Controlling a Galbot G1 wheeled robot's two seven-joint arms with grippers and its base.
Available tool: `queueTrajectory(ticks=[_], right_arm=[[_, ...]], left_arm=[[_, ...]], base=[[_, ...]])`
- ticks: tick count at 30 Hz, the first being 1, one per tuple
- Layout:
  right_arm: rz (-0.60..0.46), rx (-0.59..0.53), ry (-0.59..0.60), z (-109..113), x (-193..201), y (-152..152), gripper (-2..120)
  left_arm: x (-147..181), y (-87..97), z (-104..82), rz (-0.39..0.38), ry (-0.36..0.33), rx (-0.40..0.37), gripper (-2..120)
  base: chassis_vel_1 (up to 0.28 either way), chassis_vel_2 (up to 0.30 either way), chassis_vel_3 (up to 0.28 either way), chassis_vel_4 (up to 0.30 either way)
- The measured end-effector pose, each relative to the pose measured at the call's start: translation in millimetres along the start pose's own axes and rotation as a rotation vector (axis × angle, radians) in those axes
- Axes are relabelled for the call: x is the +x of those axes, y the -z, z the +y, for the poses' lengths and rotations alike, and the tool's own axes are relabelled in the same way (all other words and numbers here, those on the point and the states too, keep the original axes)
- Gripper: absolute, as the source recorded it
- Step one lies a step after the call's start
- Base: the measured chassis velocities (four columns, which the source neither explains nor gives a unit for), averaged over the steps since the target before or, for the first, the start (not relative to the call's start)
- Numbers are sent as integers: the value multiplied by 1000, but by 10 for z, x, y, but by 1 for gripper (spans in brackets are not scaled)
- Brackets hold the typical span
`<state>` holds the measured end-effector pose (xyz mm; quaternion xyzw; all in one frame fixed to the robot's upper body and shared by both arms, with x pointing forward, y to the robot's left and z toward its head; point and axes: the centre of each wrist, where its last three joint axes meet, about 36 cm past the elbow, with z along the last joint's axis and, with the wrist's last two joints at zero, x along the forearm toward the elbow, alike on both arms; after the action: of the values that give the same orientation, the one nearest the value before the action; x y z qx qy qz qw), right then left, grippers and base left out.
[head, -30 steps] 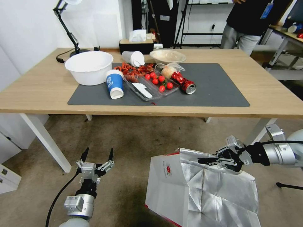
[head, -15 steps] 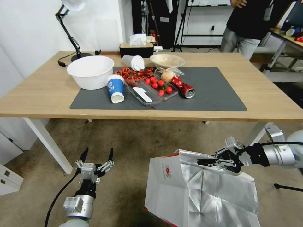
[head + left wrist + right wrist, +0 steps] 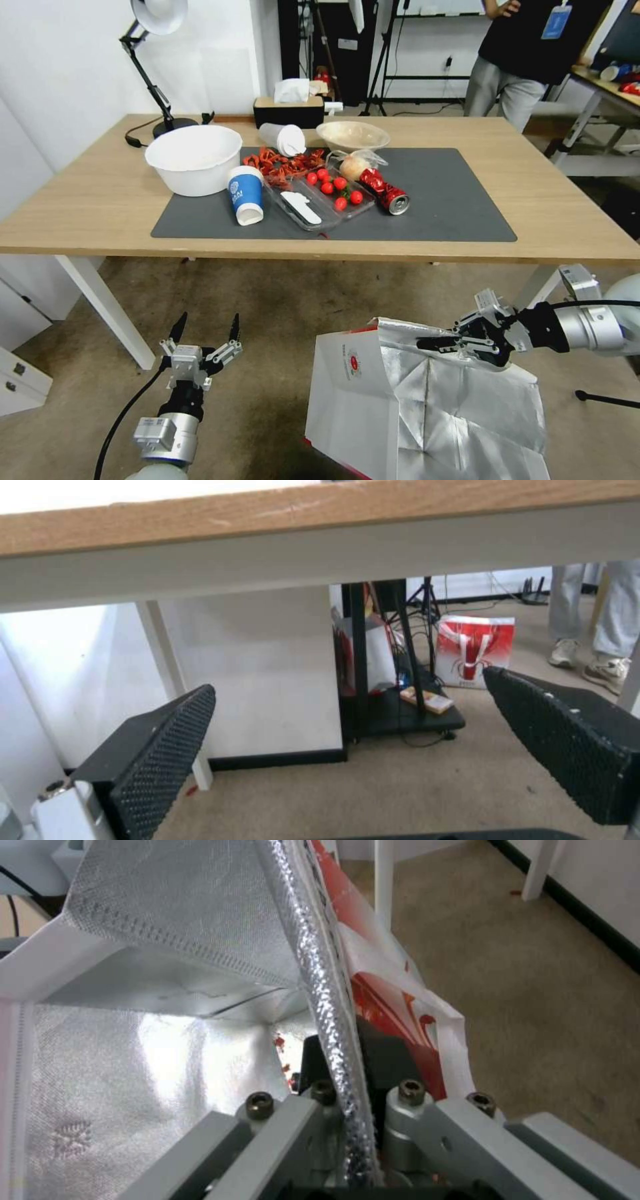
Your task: Pick up the food delivery bag from the floor and place it on the table.
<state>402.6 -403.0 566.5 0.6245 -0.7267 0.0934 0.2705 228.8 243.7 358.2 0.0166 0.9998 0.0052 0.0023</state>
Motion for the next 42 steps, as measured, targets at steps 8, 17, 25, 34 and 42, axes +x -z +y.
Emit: queueTrajectory(ticks=[8, 17, 25, 34, 42], right_arm=[[-1, 2, 0, 2, -1, 6, 0], [0, 4, 2, 7, -4, 11, 0], [-2, 4, 6, 18, -18, 12, 0], [1, 8, 9, 25, -19, 32, 0], [1, 9, 10, 29, -20, 38, 0]], left_arm=[[1, 7, 3, -2, 0, -1, 100], [3, 6, -5, -1, -5, -3, 100], [11, 5, -4, 1, -6, -3, 100], [15, 16, -6, -1, -7, -4, 100], [18, 17, -6, -3, -10, -5, 100]], base=[[0, 0, 0, 0], [0, 0, 0, 0], [0, 0, 0, 0], [0, 0, 0, 0], [0, 0, 0, 0]])
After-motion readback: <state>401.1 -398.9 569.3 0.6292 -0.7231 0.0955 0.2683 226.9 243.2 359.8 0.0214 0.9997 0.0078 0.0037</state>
